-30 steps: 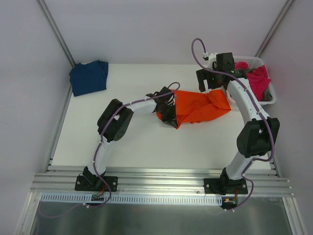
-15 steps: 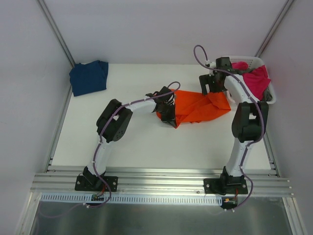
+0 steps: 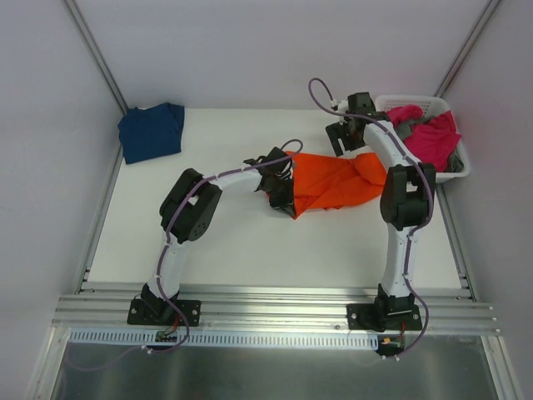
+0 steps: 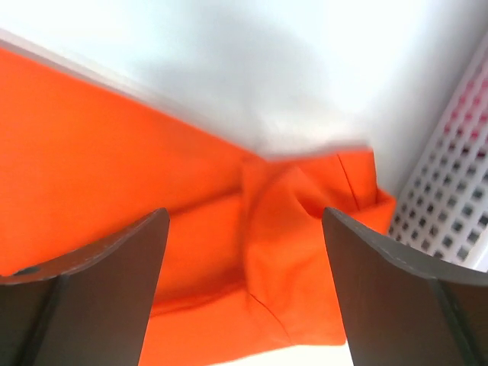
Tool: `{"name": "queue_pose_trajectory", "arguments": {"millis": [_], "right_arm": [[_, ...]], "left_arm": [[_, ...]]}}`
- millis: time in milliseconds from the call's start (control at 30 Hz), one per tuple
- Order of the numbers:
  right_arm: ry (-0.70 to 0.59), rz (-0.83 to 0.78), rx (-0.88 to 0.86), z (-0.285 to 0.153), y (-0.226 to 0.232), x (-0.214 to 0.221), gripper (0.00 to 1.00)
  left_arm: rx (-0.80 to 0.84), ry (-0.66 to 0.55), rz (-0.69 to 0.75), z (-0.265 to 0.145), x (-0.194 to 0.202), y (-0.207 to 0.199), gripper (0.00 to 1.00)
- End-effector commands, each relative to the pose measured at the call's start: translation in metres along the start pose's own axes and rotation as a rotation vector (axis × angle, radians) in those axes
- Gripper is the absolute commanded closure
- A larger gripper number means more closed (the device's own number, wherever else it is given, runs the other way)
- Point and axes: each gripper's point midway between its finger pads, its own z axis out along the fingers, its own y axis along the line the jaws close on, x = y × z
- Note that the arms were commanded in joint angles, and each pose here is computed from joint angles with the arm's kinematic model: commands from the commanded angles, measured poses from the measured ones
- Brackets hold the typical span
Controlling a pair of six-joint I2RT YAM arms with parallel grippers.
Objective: Fold and stack the t-shirts
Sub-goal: Flatten the tshirt out
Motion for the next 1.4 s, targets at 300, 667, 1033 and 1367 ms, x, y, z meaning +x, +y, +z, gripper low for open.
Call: {"name": "queue_pose_trajectory", "arguments": {"millis": [300, 667, 1033, 1367], "right_arm": [[-0.015, -0.171, 0.054, 0.005, 0.023, -0.018, 0.27], [0.056, -0.19, 0.081, 0.023, 0.012, 0.008, 0.36], [0.106, -0.229, 0.084, 0.037, 0.011, 0.023, 0.59], [0.12, -0.244, 0.131, 0.049, -0.002, 0.025, 0.59]], "left_arm": [[-0.051, -0.019, -0.002, -0.012, -0.003, 0.013, 1.0], [-0.039, -0.012, -0.014, -0.012, -0.002, 0.01, 1.0], [-0.022, -0.016, -0.022, -0.015, -0.003, 0.004, 1.0], [-0.013, -0.016, -0.029, -0.018, -0.001, 0.003, 1.0]]}}
